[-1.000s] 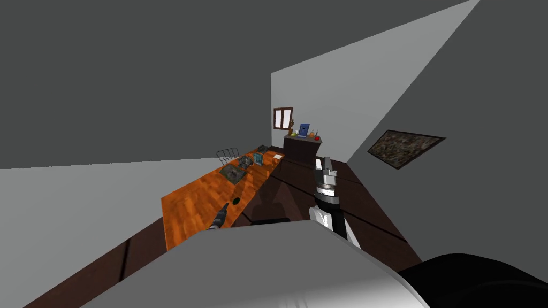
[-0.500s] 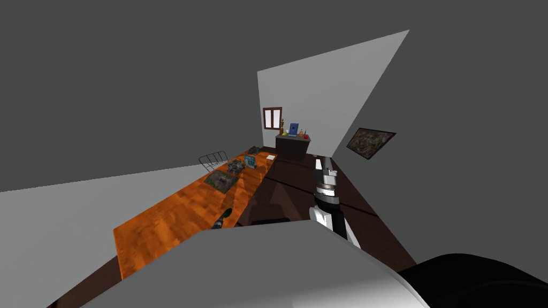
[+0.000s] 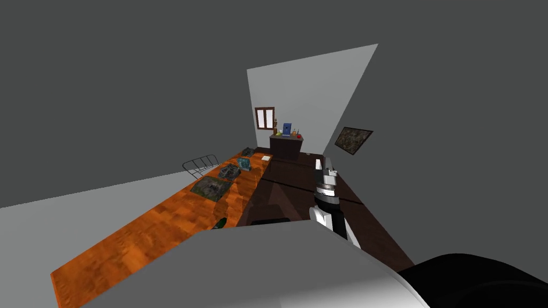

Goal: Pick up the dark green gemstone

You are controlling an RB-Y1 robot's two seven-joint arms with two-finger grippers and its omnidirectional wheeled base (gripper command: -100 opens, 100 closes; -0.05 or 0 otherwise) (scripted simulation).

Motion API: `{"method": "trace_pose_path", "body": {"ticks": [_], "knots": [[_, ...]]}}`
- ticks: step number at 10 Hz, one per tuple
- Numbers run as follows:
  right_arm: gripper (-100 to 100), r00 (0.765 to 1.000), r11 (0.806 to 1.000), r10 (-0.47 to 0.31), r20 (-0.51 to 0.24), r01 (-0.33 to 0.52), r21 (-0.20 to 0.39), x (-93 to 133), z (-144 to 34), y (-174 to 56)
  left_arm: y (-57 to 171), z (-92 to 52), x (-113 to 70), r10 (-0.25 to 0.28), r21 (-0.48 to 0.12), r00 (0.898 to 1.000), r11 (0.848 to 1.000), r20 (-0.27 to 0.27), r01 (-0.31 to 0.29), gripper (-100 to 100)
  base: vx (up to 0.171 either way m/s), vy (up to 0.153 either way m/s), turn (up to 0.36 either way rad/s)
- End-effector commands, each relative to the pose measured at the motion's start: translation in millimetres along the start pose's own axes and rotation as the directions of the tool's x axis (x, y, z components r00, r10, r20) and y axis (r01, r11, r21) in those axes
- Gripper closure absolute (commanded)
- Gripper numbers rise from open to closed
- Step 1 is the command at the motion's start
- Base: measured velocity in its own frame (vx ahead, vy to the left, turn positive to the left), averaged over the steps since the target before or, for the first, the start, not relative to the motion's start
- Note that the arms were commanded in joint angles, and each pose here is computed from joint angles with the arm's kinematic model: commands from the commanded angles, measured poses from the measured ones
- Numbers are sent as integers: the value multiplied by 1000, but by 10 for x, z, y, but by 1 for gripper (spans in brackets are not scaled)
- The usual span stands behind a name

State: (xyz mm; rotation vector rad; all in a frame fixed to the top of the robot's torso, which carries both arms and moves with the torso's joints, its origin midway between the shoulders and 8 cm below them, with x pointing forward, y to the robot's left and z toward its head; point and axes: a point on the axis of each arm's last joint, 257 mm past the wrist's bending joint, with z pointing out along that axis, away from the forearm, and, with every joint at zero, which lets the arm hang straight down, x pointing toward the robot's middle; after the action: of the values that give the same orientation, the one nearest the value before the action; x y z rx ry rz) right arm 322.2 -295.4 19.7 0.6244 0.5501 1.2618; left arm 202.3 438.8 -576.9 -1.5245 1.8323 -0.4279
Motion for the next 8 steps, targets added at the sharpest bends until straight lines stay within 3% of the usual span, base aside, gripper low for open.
{"method": "trace_pose_path", "body": {"ticks": [1, 6, 8], "knots": [[0, 1000, 1000, 0, 0, 0, 0, 0, 0, 0, 51, 0, -20, 1, -7, 1000, 1000, 1, -1, -100, 16, 8, 36], [0, 1000, 1000, 0, 0, 0, 0, 0, 0, 0, 700, -155, -104, 24, -153, 1000, 988, -6, -25, -100, 58, 31, -236], [0, 1000, 1000, 0, 0, 0, 0, 0, 0, 0, 673, -140, -96, 23, -149, 1000, 989, -5, -23, -100, 38, 24, -35]]}}
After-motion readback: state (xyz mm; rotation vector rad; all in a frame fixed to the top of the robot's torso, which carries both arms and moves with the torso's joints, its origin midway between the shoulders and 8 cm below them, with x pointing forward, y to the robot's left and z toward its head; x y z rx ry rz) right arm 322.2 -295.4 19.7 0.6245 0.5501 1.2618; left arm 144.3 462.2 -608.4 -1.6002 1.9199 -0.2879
